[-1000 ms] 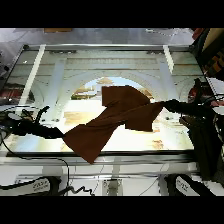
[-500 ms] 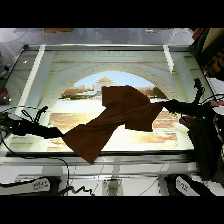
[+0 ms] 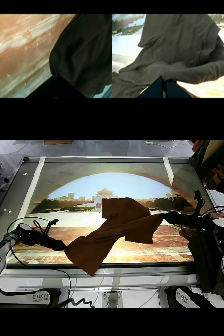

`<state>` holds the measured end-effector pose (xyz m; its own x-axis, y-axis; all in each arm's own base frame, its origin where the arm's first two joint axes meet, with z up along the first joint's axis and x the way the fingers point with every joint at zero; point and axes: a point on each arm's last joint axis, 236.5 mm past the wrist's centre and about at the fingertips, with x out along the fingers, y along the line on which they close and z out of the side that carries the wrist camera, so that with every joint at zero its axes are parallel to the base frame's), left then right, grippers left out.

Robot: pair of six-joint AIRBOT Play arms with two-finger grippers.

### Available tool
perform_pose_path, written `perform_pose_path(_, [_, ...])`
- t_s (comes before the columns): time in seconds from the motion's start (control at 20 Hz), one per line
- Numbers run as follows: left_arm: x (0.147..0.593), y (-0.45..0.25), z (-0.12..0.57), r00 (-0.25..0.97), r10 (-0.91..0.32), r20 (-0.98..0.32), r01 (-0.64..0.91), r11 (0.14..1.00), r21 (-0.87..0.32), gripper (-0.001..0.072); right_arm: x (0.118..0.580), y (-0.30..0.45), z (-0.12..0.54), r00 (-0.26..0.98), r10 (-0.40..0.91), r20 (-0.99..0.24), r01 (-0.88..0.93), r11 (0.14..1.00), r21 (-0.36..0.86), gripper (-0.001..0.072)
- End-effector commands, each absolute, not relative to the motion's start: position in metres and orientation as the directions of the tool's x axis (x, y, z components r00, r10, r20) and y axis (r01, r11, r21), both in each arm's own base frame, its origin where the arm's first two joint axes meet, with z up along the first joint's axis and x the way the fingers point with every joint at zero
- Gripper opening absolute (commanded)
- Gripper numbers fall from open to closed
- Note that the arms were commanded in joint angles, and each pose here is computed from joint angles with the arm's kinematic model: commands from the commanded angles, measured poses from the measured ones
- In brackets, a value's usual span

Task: Fold the clothes and pants, and hang the long-sleeved shirts on hangers.

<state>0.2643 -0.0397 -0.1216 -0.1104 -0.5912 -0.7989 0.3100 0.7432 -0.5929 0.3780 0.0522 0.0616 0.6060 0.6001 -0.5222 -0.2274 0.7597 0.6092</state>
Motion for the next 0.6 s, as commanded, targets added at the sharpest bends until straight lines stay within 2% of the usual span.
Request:
perform_pose_path(0.0, [0.299, -0.034, -0.104, -0.031, -0.561, -0.827, 0.315, 0.780, -0.541, 0.0006, 0.384, 0.050, 0.074, 0.623, 0.595, -0.508, -0.245, 0.765, 0.595, 0.0010])
perform_pose_path(0.1, [0.343, -0.012, -0.065, 0.103, -0.500, -0.860, 0.345, 0.829, -0.441, 0.0006, 0.397, 0.045, 0.102, 0.658, 0.578, -0.482, -0.277, 0.781, 0.559, 0.0011])
perform_pose_path(0.2, [0.391, 0.014, 0.000, 0.285, -0.403, -0.870, 0.379, 0.881, -0.284, 0.0006, 0.410, 0.038, 0.140, 0.697, 0.555, -0.454, -0.297, 0.800, 0.522, 0.0011])
perform_pose_path(0.3, [0.430, 0.036, 0.081, 0.497, -0.294, -0.816, 0.367, 0.924, -0.109, 0.0006, 0.417, 0.037, 0.185, 0.726, 0.552, -0.410, -0.355, 0.811, 0.464, 0.0011])
perform_pose_path(0.35, [0.444, 0.044, 0.126, 0.607, -0.245, -0.756, 0.342, 0.939, -0.030, 0.0006, 0.418, 0.039, 0.207, 0.734, 0.558, -0.387, -0.390, 0.813, 0.432, 0.0011])
perform_pose_path(0.45, [0.459, 0.057, 0.225, 0.818, -0.138, -0.558, 0.237, 0.965, 0.109, 0.0006, 0.414, 0.044, 0.255, 0.745, 0.572, -0.342, -0.461, 0.813, 0.355, 0.0011])
perform_pose_path(0.55, [0.447, 0.067, 0.327, 0.958, -0.032, -0.283, 0.097, 0.971, 0.219, 0.0006, 0.403, 0.051, 0.306, 0.769, 0.572, -0.285, -0.513, 0.819, 0.259, 0.0011])
